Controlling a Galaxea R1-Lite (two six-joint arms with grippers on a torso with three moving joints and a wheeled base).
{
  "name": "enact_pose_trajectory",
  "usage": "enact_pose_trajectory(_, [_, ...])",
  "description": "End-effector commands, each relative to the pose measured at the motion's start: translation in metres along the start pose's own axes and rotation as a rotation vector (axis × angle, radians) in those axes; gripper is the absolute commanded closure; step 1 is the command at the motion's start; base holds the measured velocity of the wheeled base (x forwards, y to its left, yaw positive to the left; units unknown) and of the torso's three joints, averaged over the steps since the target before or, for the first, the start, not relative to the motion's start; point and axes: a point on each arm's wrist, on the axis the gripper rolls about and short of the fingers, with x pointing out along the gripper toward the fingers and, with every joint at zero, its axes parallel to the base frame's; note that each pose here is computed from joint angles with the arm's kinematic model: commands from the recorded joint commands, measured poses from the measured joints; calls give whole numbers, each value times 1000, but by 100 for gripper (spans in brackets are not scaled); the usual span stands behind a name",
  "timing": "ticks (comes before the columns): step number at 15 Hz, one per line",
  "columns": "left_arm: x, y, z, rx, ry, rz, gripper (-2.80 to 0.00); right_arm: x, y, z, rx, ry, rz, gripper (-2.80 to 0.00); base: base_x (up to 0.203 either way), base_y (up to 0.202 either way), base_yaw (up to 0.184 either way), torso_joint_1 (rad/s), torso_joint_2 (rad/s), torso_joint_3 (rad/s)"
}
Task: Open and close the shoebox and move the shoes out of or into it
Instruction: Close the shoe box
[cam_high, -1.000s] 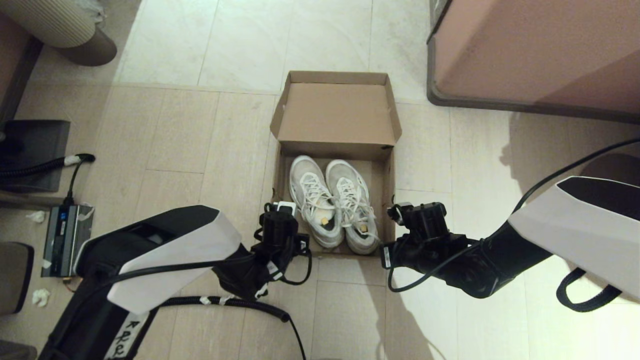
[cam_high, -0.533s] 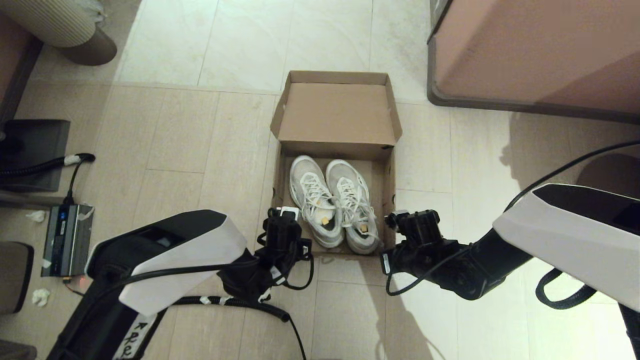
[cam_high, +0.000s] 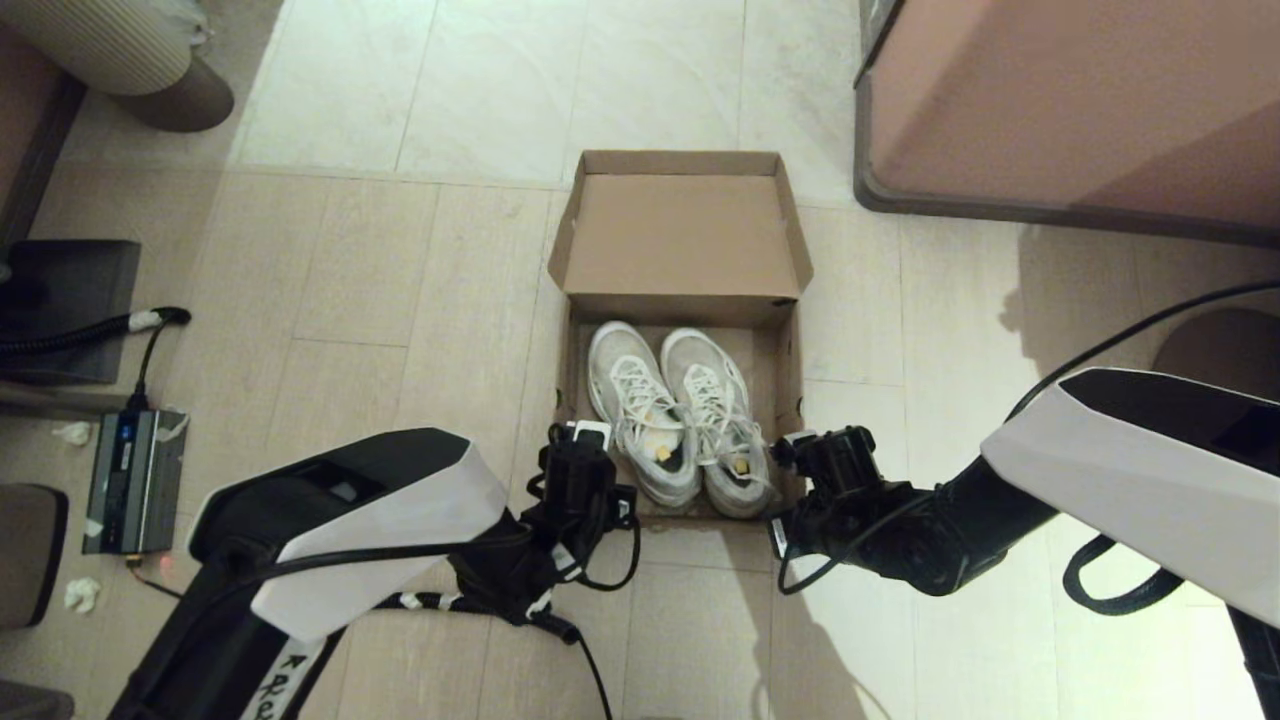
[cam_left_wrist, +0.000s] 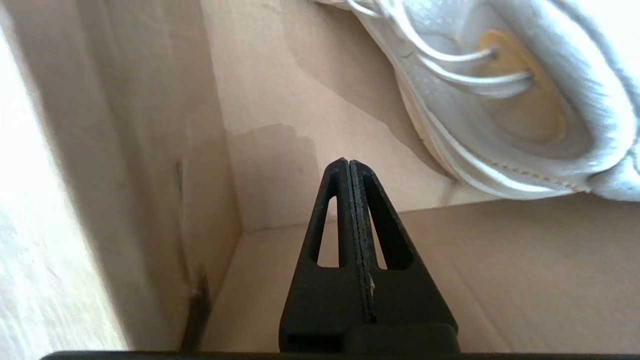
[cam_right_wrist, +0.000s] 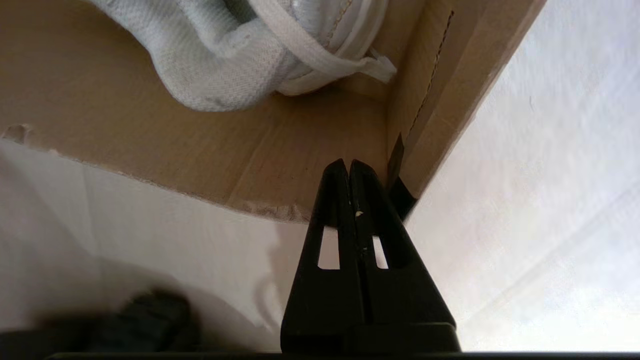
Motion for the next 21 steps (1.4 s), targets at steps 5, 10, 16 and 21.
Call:
enact_pose_trajectory(5, [-24, -15, -25, 38, 45, -37, 0, -32, -6, -21, -21, 95, -11, 0, 0, 0, 0, 0, 0, 0])
enact_pose_trajectory(10, [-53, -21, -46, 62, 73, -50, 0, -57, -6, -36, -27, 133, 3, 0, 0, 0, 0, 0, 0, 0])
enact_pose_trajectory(16, [-59, -25, -48, 58, 52, -56, 0, -52, -2, -21, 3, 80, 11, 0, 0, 0, 0, 0, 0, 0])
enact_pose_trajectory(21, [-47, -30, -36, 63, 67, -52, 0, -17, 5, -24, -5, 105, 5, 0, 0, 0, 0, 0, 0, 0])
